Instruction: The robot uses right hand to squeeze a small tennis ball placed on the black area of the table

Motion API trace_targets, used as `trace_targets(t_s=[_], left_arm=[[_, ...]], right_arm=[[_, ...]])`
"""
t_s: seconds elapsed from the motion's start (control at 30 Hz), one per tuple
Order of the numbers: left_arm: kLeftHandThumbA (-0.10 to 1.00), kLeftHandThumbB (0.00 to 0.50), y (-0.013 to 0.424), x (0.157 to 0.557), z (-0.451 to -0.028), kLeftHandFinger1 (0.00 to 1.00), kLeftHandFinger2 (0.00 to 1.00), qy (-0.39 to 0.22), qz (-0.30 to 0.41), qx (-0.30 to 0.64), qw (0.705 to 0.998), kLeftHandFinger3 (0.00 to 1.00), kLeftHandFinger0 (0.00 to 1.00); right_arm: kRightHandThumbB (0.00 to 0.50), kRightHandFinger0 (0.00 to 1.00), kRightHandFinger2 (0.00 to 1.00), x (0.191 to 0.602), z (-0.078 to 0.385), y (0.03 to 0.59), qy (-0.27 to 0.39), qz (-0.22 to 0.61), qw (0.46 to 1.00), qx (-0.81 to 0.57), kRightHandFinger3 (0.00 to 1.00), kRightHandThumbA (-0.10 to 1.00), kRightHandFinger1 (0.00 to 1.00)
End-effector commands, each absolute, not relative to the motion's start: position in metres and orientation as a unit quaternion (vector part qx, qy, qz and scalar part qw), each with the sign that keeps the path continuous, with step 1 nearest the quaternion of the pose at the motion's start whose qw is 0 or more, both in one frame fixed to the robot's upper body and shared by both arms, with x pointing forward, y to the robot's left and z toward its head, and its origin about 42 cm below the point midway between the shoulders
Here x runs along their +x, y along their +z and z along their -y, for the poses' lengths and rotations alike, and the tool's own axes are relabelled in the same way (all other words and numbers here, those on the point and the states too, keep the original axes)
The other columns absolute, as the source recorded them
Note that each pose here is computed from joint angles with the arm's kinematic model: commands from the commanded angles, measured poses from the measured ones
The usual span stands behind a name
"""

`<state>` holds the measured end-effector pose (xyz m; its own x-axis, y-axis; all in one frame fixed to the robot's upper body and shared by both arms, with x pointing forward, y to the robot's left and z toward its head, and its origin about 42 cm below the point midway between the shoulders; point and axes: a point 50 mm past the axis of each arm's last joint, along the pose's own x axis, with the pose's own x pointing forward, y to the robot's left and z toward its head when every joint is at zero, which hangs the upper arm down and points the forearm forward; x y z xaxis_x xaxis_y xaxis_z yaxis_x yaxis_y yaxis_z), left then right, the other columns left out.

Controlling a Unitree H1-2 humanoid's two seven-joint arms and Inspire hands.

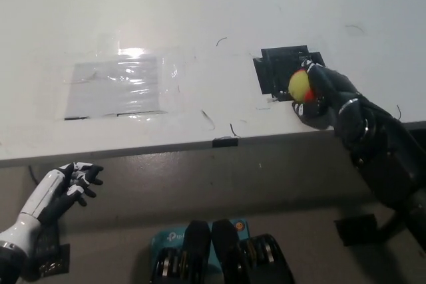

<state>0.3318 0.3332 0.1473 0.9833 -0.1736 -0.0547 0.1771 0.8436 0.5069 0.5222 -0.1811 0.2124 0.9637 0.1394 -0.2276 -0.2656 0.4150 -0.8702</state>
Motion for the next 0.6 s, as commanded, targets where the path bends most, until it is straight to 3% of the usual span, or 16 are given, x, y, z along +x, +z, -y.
trace_targets(t_s=[0.0,0.03,0.13,0.17,0.2,0.23,0.27,0.33,0.37,0.4,0.43,0.47,0.5,0.57], left_arm=[[0.88,0.0,0.167,0.339,-0.332,0.49,0.58,-0.095,0.027,0.277,0.956,0.68,0.44],[0.86,0.0,0.169,0.341,-0.332,0.51,0.59,-0.096,0.027,0.279,0.955,0.69,0.47],[0.8,0.0,0.17,0.344,-0.333,0.51,0.58,-0.097,0.034,0.265,0.959,0.68,0.47],[0.82,0.0,0.17,0.344,-0.333,0.51,0.58,-0.098,0.035,0.266,0.958,0.68,0.47],[0.82,0.0,0.17,0.344,-0.333,0.51,0.58,-0.098,0.036,0.268,0.958,0.68,0.47],[0.83,0.001,0.172,0.351,-0.331,0.5,0.57,-0.101,0.042,0.265,0.958,0.67,0.46],[0.86,0.006,0.172,0.351,-0.331,0.49,0.57,-0.101,0.044,0.271,0.956,0.66,0.45],[0.91,0.026,0.171,0.353,-0.332,0.47,0.54,-0.102,0.045,0.28,0.953,0.65,0.43],[0.91,0.027,0.173,0.357,-0.331,0.47,0.54,-0.102,0.048,0.28,0.954,0.64,0.42],[0.9,0.034,0.172,0.358,-0.331,0.46,0.53,-0.101,0.046,0.278,0.954,0.64,0.41],[0.89,0.038,0.172,0.358,-0.332,0.46,0.53,-0.099,0.043,0.277,0.955,0.63,0.41],[0.89,0.037,0.171,0.358,-0.332,0.46,0.53,-0.099,0.042,0.276,0.955,0.63,0.41],[0.89,0.041,0.172,0.358,-0.332,0.47,0.54,-0.098,0.039,0.279,0.954,0.63,0.42],[0.89,0.035,0.17,0.356,-0.334,0.47,0.54,-0.097,0.037,0.279,0.955,0.64,0.42]], right_arm=[[0.446,1.0,1.0,0.538,0.173,0.23,0.106,-0.009,0.827,-0.552,1.0,0.58,1.0],[0.385,1.0,1.0,0.54,0.177,0.225,0.114,-0.017,0.83,-0.545,1.0,0.5,1.0],[0.313,1.0,1.0,0.539,0.182,0.21,0.148,-0.03,0.853,-0.499,1.0,0.37,1.0],[0.227,1.0,1.0,0.538,0.182,0.206,0.167,-0.034,0.854,-0.492,1.0,0.34,1.0],[0.241,1.0,1.0,0.538,0.182,0.203,0.182,-0.034,0.854,-0.487,1.0,0.33,1.0],[0.175,0.89,1.0,0.539,0.185,0.203,0.197,-0.029,0.854,-0.481,1.0,0.24,1.0],[0.095,0.7,1.0,0.538,0.184,0.198,0.205,-0.043,0.856,-0.472,1.0,0.2,0.75],[0.005,0.11,0.49,0.535,0.18,0.189,0.215,-0.038,0.847,-0.486,1.0,0.0,0.14],[0.0,0.0,0.27,0.537,0.181,0.19,0.214,-0.035,0.844,-0.491,1.0,-0.1,0.0],[0.0,0.2,0.5,0.535,0.18,0.185,0.223,-0.028,0.834,-0.505,1.0,-0.1,0.29],[0.0,0.23,0.41,0.534,0.179,0.182,0.225,-0.02,0.827,-0.514,0.62,-0.1,0.31],[0.0,0.2,0.33,0.534,0.179,0.18,0.225,-0.017,0.826,-0.517,0.41,-0.1,0.27],[0.0,0.01,0.07,0.529,0.18,0.177,0.199,0.027,0.825,-0.528,0.05,-0.1,0.06],[0.026,0.0,0.28,0.524,0.182,0.175,0.175,0.068,0.84,-0.51,0.02,-0.1,0.25]])
